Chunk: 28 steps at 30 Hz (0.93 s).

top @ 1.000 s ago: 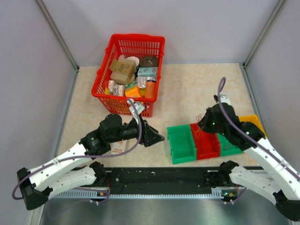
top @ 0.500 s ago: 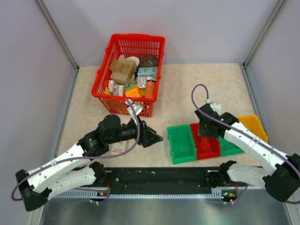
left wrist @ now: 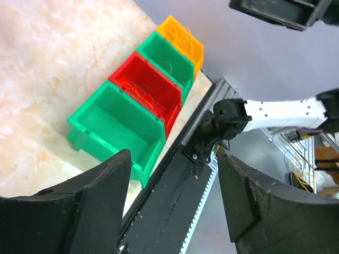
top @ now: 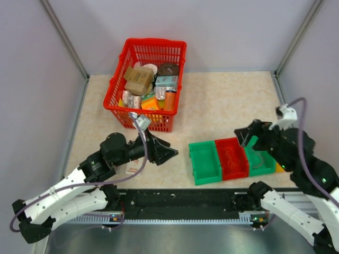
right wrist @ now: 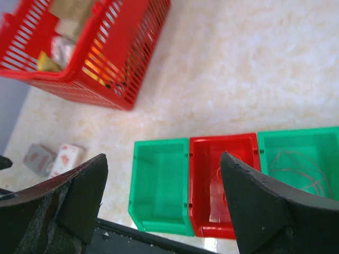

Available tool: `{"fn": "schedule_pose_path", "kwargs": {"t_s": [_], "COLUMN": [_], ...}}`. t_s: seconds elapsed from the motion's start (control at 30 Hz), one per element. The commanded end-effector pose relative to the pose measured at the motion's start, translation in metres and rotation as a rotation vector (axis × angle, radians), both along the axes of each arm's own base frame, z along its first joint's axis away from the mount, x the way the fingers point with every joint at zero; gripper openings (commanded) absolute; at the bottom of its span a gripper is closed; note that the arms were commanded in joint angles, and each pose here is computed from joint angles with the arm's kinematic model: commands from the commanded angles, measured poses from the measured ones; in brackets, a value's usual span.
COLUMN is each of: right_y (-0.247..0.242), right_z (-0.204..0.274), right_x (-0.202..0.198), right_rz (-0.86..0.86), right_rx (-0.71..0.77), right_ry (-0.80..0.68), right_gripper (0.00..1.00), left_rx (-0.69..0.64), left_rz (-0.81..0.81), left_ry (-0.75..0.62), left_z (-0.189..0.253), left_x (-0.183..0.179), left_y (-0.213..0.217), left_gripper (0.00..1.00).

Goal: Untangle the cables

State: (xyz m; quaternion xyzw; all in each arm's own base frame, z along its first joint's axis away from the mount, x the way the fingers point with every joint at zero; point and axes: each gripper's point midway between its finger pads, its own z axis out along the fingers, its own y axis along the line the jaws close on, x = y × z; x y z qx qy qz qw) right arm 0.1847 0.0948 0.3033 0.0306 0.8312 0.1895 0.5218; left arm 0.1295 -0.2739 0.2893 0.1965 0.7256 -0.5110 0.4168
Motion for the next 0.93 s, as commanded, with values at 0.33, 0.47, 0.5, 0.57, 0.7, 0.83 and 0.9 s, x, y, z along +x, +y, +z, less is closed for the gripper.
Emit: {"fn": "schedule_pose_path", "kwargs": {"t_s": [0.33, 0.47, 0.5, 0.57, 0.7, 0.83, 0.9], "right_y": [-0.084, -0.113, -0.120, -0.129, -0.136, -0.138, -0.136], "right_z": [0.163, 0.196, 0.201, 0.208, 0.213, 0.210, 0.208], "right_x": [-0.095, -0.132, -0.139, -0.147, -0.154, -0.149, -0.149], "right_rz": [-0.030, -0.064, -0.075, -0.097, -0.105, -0.131, -0.116], "right_rx": [0.215, 0.291, 0.299, 0.303, 0.298, 0.294, 0.287], "right_ry": [-0.724, -0.891, -0.915, -0.939, -0.960, -0.937, -0.941], "right_gripper": [0.99, 0.99, 0.99, 0.99, 0.99, 0.99, 0.99], "left_rx": [-0.373, -0.438, -0.454, -0.475, -0.482, -0.474, -0.467], "left_rz": [0.333, 0.349, 0.354, 0.375, 0.432, 0.464, 0.473], "left_ry": [-0.670, -0.787, -0.821, -0.854, -0.888, -0.889, -0.886], "left_z": [0.195, 0.226, 0.232, 0.240, 0.249, 0.250, 0.249], "left_x": [-0.026, -0.048, -0.053, -0.059, -0.062, -0.060, -0.059], "left_y": [0.132, 0.159, 0.165, 0.177, 0.194, 0.201, 0.201], "left_gripper": [0.79, 0.87, 0.91, 0.95, 0.96, 0.96, 0.97]}}
